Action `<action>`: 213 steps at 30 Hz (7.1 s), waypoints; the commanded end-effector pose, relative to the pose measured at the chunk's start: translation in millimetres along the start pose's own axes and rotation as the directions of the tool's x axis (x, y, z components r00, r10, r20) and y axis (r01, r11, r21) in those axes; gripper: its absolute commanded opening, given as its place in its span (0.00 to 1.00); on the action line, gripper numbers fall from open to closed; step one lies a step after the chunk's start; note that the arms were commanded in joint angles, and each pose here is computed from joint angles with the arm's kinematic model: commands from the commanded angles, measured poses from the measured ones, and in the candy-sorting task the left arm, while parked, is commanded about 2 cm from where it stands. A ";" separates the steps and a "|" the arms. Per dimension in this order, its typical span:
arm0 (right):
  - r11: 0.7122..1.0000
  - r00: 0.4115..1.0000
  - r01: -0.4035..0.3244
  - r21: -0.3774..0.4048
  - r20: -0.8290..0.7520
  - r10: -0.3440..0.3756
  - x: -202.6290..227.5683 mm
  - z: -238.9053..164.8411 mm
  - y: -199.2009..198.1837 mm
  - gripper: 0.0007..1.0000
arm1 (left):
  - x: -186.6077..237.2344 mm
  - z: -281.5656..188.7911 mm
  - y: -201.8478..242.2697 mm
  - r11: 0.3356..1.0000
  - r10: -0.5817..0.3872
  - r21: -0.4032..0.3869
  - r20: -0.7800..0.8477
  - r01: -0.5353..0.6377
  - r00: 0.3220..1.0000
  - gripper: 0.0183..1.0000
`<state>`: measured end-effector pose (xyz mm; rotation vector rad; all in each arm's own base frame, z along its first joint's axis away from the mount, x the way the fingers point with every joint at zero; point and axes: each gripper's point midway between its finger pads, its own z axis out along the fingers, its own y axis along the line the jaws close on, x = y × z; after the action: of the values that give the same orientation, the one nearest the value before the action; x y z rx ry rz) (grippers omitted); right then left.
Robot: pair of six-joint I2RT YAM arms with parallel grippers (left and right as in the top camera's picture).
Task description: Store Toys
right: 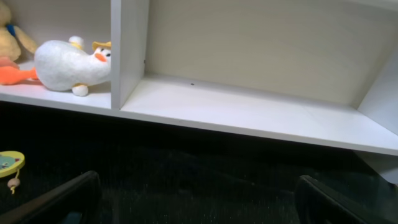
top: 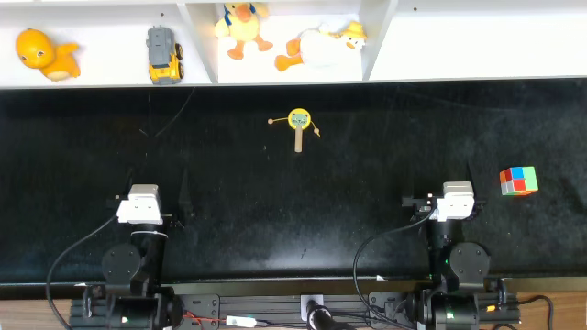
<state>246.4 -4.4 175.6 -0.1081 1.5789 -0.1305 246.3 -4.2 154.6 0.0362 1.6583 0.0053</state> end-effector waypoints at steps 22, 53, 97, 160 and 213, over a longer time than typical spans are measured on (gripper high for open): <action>0.853 0.755 -0.513 0.099 -0.421 0.503 6.2 28.0 21.8 1.00 | -1.5 -0.7 -2.5 1.000 -0.003 0.012 0.009 0.003 1.000 1.00; 0.978 0.247 -0.207 -0.003 -0.968 0.049 74.3 66.7 241.7 1.00 | -1.5 -0.7 -2.5 1.000 -0.003 0.012 0.009 0.003 1.000 0.99; 0.988 0.390 -0.150 0.047 -0.915 0.103 107.5 98.4 272.0 0.22 | -1.5 -0.7 -2.5 1.000 -0.003 0.012 0.009 0.003 1.000 1.00; 0.986 0.570 -0.023 -0.166 -0.813 -0.123 34.4 243.0 46.8 0.18 | -1.5 -0.7 -2.5 1.000 -0.003 0.012 0.009 0.003 1.000 1.00; 0.999 0.559 -0.034 0.038 -0.828 0.050 -13.5 14.9 -37.2 0.99 | -1.5 -0.7 -2.5 1.000 -0.003 0.012 0.009 0.003 1.000 1.00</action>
<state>256.8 -17.6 198.9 -0.0954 2.5457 -0.1531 246.2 -4.2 154.9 0.0362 1.6572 0.0053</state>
